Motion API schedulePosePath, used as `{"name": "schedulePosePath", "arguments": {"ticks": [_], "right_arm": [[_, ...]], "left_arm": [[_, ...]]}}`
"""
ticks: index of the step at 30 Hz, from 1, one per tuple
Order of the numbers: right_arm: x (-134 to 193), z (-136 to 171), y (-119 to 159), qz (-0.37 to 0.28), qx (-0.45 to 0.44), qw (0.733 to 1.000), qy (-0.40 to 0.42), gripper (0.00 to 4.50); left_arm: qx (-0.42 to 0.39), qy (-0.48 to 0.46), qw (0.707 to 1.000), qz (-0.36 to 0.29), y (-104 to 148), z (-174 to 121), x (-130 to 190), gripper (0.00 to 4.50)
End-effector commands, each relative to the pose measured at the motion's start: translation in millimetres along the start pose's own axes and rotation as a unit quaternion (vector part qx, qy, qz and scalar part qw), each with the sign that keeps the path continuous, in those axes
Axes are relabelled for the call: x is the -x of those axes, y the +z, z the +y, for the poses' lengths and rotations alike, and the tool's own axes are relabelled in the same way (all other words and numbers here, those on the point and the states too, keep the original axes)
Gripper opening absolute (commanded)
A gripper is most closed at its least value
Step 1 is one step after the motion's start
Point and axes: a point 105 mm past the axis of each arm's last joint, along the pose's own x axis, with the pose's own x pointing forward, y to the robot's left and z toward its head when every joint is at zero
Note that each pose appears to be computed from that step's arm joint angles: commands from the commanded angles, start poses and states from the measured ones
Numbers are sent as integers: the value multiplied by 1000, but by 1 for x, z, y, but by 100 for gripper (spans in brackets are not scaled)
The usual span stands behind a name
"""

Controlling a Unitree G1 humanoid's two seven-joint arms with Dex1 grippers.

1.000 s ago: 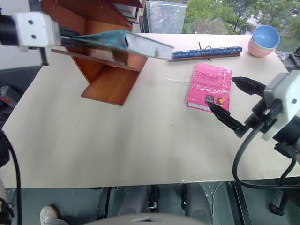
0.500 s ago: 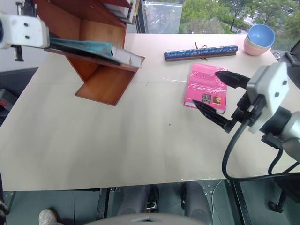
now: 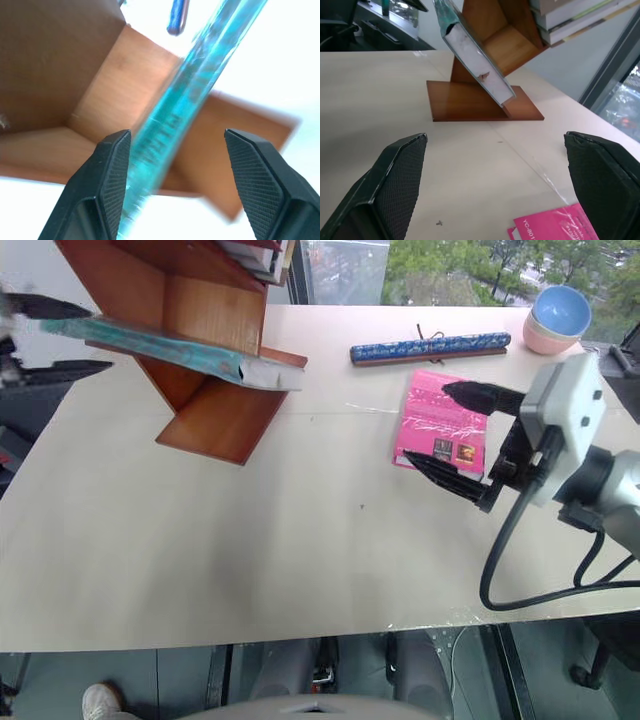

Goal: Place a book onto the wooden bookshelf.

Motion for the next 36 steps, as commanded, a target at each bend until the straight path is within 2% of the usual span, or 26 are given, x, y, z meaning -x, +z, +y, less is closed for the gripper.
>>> {"name": "schedulePosePath", "arguments": {"ticks": [1, 4, 7, 10, 13, 22, 28, 32, 36], "right_arm": [[-3, -2, 14, -38, 22, 999, 11, 450], [-5, -4, 17, -52, 26, 998, 13, 450], [-8, -6, 24, -75, 17, 997, 13, 450], [-10, -4, 30, -91, 14, 996, 17, 450], [-12, 0, 34, -99, 12, 995, 19, 450], [-17, 15, 44, -111, 10, 994, 20, 450], [-17, 18, 42, -93, 6, 996, 6, 450], [-9, 17, 27, -46, 1, 999, -17, 450], [14, 16, -14, 64, -27, 997, -45, 450]], "left_arm": [[115, -10, 989, -92, 34, -18, 29, 311], [214, -56, 966, -132, 39, -52, 27, 311], [287, -80, 939, -173, 41, -83, 11, 311], [334, -126, 915, -188, 38, -134, -26, 311], [355, -128, 906, -195, 35, -160, -54, 311], [394, -55, 897, -195, 17, -171, -134, 311], [379, -48, 902, -203, 11, -176, -153, 311], [372, -37, 908, -190, 0, -175, -154, 311], [357, -53, 916, -175, -12, -179, -141, 311]]}}
